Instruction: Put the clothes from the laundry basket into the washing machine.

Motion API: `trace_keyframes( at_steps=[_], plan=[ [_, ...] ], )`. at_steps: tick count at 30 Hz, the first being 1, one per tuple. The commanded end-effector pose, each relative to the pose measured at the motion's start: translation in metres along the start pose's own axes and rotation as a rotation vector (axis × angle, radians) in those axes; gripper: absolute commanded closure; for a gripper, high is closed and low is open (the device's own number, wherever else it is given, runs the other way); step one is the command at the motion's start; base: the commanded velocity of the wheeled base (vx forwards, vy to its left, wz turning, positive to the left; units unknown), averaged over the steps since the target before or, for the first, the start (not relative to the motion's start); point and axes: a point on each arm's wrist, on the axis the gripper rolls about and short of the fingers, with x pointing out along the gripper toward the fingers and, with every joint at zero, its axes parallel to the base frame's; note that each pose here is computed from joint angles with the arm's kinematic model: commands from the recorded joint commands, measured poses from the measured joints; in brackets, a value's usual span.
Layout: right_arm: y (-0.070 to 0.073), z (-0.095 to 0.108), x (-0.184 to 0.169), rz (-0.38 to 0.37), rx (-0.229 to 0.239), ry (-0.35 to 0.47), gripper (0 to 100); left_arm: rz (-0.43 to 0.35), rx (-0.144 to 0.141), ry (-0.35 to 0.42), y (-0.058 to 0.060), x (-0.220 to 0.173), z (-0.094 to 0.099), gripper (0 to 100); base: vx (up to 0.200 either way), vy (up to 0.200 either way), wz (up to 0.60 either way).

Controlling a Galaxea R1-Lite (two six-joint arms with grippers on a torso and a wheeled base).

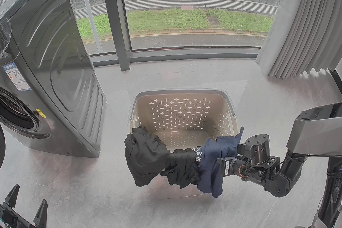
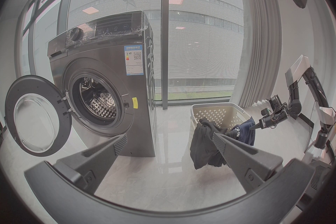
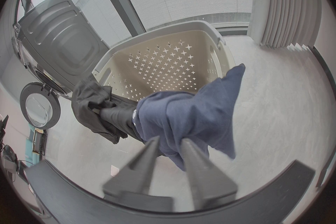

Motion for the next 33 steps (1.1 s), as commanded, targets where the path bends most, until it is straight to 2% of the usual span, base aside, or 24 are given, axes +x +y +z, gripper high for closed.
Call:
trace_keyframes(
  at_steps=[1, 9, 20, 21, 33],
  plan=[
    [0.001, 0.004, -0.002, 0.006, 0.004, -0.026, 0, 0.000, -0.001, 0.000, 0.000, 0.000, -0.005, 0, 0.000, 0.000, 0.00],
    [-0.002, 0.000, -0.001, -0.022, -0.002, -0.013, 0, 0.000, -0.001, -0.002, 0.000, 0.000, -0.005, 0, 0.000, 0.000, 0.00],
    [-0.006, 0.004, 0.023, -0.070, 0.010, -0.048, 0, 0.000, -0.001, -0.002, 0.000, 0.000, -0.005, 0, 0.000, 0.000, 0.00],
    [-0.006, 0.004, 0.023, -0.072, 0.009, -0.052, 100, 0.000, -0.001, -0.002, 0.000, 0.000, -0.005, 0, 0.000, 0.000, 0.00],
    [0.003, 0.003, 0.015, -0.043, 0.007, -0.054, 100, 0.000, -0.001, -0.002, 0.000, 0.000, -0.005, 0, 0.000, 0.000, 0.00]
  ],
)
